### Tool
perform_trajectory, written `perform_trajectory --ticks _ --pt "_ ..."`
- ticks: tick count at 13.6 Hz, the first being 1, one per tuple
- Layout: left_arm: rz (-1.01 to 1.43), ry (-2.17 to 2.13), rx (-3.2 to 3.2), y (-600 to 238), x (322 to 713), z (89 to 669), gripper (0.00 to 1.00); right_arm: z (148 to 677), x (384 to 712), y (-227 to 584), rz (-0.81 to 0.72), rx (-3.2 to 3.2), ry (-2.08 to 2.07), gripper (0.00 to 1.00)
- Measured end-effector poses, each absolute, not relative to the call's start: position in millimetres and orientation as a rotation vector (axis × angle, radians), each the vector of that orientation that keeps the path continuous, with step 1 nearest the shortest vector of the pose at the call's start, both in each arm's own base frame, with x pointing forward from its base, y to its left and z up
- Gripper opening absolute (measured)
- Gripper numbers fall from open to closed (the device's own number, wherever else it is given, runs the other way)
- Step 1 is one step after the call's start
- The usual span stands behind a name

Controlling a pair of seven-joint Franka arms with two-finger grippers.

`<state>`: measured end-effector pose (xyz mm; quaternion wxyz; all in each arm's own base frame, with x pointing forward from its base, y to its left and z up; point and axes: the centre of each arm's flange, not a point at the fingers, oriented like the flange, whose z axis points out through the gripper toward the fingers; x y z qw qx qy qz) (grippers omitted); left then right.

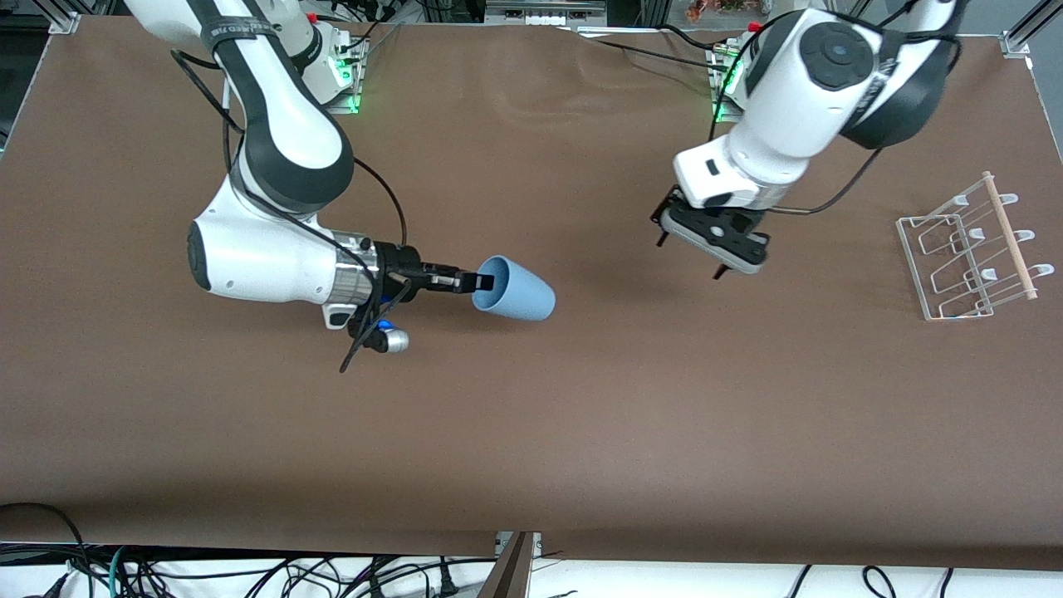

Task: Transfer cup to left arm and place on rack
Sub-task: 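Carry the cup toward center while the left gripper approaches it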

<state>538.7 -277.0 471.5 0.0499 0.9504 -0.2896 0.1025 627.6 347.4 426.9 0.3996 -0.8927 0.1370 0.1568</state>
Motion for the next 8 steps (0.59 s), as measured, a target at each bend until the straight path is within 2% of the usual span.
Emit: perform_trajectory --ticks 4,8 --pt "0.524 -1.358 2.722 -311 518 447 1.0 426 604 380 0.512 -2.268 0.346 0.06" --pt "0.614 -1.756 2.66 -341 497 436 1.0 425 597 385 0.568 -2.271 0.355 0.06"
